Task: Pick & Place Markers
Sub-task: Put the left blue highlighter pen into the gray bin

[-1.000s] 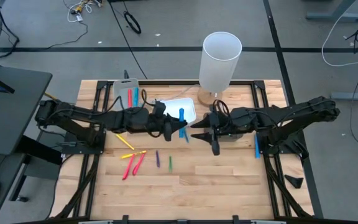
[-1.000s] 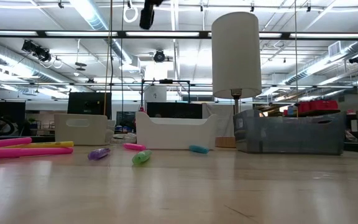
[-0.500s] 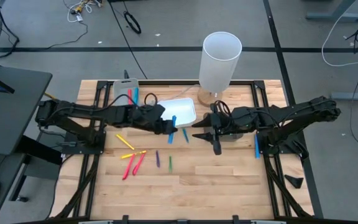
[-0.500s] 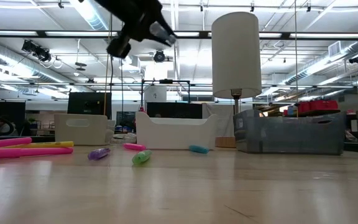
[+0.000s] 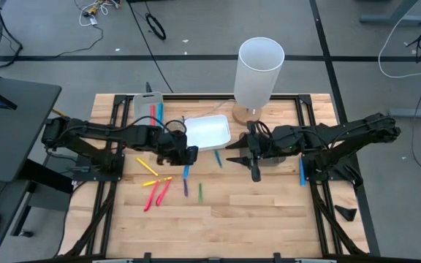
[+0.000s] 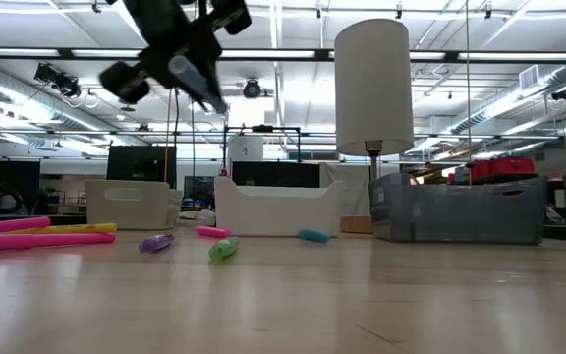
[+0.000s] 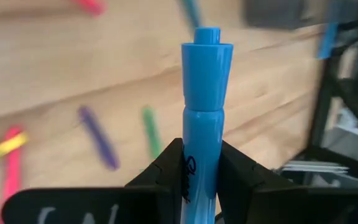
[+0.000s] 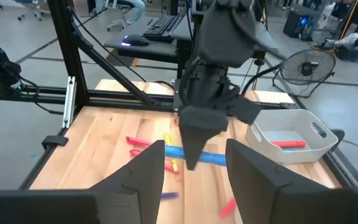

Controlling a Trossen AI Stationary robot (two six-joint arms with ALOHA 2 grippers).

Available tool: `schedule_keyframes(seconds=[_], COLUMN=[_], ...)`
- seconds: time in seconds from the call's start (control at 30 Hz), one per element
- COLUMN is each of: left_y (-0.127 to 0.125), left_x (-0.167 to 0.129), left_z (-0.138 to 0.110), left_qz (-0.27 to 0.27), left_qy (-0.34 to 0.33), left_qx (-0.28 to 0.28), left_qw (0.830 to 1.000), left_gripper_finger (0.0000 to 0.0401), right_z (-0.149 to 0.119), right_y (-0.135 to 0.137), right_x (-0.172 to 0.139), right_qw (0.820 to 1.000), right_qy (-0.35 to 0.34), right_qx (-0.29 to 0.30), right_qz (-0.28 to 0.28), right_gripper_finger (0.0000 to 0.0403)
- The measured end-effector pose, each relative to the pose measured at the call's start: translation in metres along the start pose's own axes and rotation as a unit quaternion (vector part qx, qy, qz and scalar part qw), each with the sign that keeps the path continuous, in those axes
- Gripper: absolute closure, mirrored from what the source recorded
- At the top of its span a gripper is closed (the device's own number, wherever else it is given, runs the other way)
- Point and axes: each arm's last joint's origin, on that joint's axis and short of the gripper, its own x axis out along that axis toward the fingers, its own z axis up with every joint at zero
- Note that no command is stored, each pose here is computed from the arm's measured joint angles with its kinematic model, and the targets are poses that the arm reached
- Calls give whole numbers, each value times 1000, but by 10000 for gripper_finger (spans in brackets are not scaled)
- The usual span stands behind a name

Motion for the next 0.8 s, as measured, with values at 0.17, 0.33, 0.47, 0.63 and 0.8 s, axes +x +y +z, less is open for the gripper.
schedule_keyframes(seconds=[0.17, 0.33, 0.47, 0.63, 0.8], left_y=[14, 24, 31, 37, 43], left_x=[-1, -3, -5, -11, -23], left_z=[-4, -6, -6, 9, 37], left_qz=[71, 129, 165, 185, 172], left_qy=[35, 48, 54, 50, 31], left_qx=[-42, -85, -106, -134, -153], left_qw=[996, 987, 979, 972, 973], left_gripper_finger=[332, 332, 332, 332, 332], right_z=[0, 0, 0, -1, -2], right_y=[0, 0, 0, 0, 0], right_x=[0, 0, 0, 0, 0], right_qw=[1000, 1000, 1000, 1000, 1000], right_qy=[0, 0, 1, 5, 9], right_qx=[-8, -9, -10, -11, -11], right_qz=[0, 0, 0, 0, 0], right_gripper_finger=[231, 231, 231, 231, 231])
